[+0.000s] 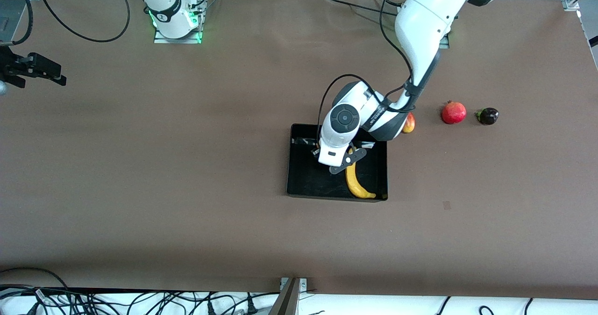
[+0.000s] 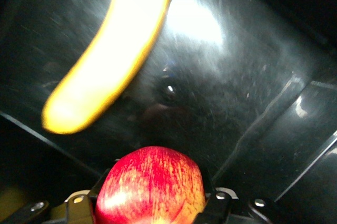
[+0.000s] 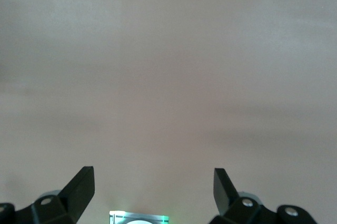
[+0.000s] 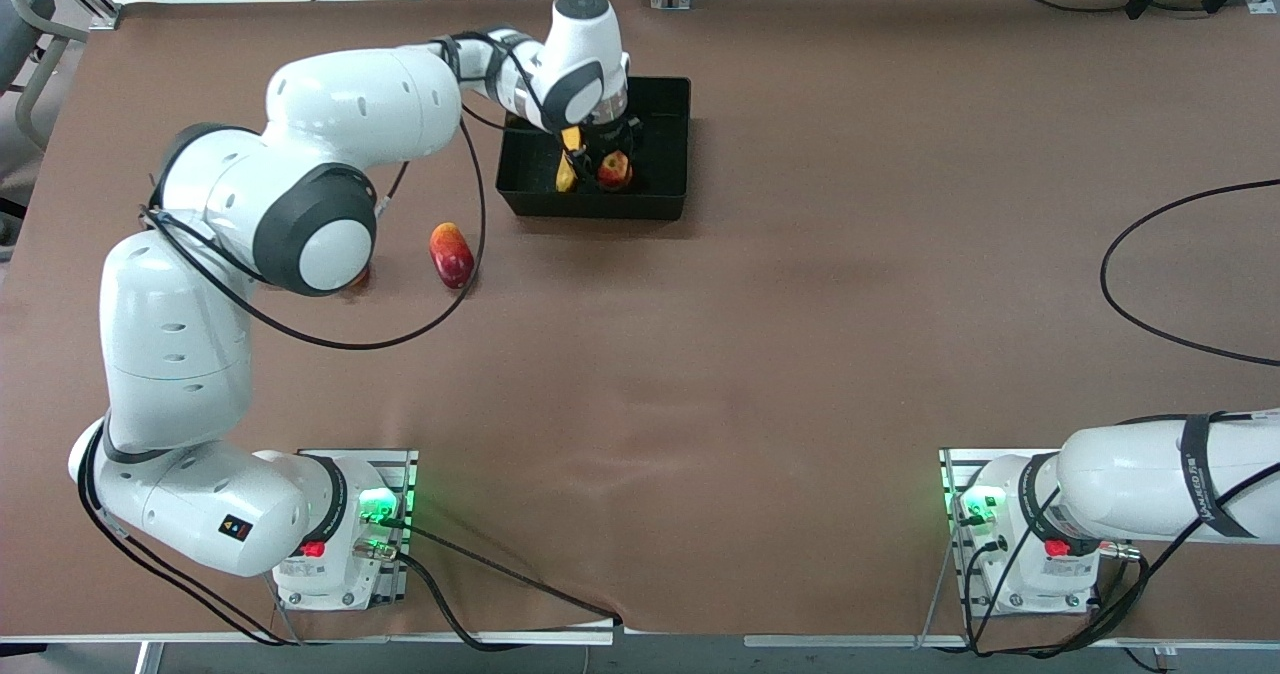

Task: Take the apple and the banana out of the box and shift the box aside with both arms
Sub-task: 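Lift the apple out of the tray with the left gripper, then lower the apple onto the table beside the tray and open the left gripper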

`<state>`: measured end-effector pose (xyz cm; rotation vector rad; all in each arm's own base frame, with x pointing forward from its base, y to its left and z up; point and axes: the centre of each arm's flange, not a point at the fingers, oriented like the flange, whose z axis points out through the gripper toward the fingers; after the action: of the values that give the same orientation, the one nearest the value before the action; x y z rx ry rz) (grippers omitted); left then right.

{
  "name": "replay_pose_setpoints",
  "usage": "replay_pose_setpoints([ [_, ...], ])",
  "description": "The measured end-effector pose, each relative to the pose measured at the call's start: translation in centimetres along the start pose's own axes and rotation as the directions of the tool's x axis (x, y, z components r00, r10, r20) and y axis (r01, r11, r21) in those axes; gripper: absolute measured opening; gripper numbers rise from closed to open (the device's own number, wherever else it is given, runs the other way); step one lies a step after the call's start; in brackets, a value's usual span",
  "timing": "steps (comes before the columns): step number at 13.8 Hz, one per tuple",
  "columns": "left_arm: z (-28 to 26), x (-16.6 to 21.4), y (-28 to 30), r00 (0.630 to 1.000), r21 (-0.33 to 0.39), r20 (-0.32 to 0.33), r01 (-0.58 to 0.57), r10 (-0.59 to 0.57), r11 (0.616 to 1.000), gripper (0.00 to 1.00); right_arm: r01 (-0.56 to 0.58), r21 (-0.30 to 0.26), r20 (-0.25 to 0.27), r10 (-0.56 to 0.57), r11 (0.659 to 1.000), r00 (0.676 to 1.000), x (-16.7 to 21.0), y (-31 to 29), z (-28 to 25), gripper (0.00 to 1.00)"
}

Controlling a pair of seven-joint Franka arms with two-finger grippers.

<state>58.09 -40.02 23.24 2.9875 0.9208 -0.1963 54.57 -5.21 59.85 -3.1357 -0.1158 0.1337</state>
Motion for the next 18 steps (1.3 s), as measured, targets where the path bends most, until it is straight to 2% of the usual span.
replay_pose_setpoints([
  [4, -9.6, 4.9, -3.2, 0.999, 0.032, -0.003, -0.034, 0.034, 0.999, 0.67, 0.000, -0.005, -0.027, 0.000, 1.000, 1.000, 0.8, 0.1, 0.3, 1.00],
  [8, -14.3, 14.4, -11.1, 0.982, 0.049, 0.034, -0.190, 0.188, 0.981, 0.67, -0.001, -0.008, -0.046, 0.001, 1.000, 0.999, 1.5, 0.3, 0.7, 1.00],
  [11, -13.7, 22.9, -19.0, 0.948, 0.050, 0.059, -0.316, 0.313, 0.947, 0.67, -0.002, -0.009, -0.051, 0.001, 1.000, 0.999, 1.9, 0.4, 1.0, 1.00],
  [13, -11.7, 26.3, -22.7, 0.928, 0.057, 0.062, -0.370, 0.366, 0.927, 0.67, -0.002, -0.009, -0.051, 0.001, 1.000, 0.999, 2.0, 0.4, 1.1, 1.00],
  [15, -8.4, 27.0, -23.6, 0.919, 0.041, 0.029, -0.394, 0.393, 0.918, 0.67, -0.002, -0.009, -0.052, 0.001, 1.000, 0.999, 2.0, 0.4, 1.1, 1.00],
  [18, -2.6, 25.3, -23.6, 0.900, 0.034, -0.031, -0.435, 0.436, 0.900, 0.67, -0.002, -0.009, -0.053, 0.001, 1.000, 0.999, 2.0, 0.4, 1.1, 1.00],
])
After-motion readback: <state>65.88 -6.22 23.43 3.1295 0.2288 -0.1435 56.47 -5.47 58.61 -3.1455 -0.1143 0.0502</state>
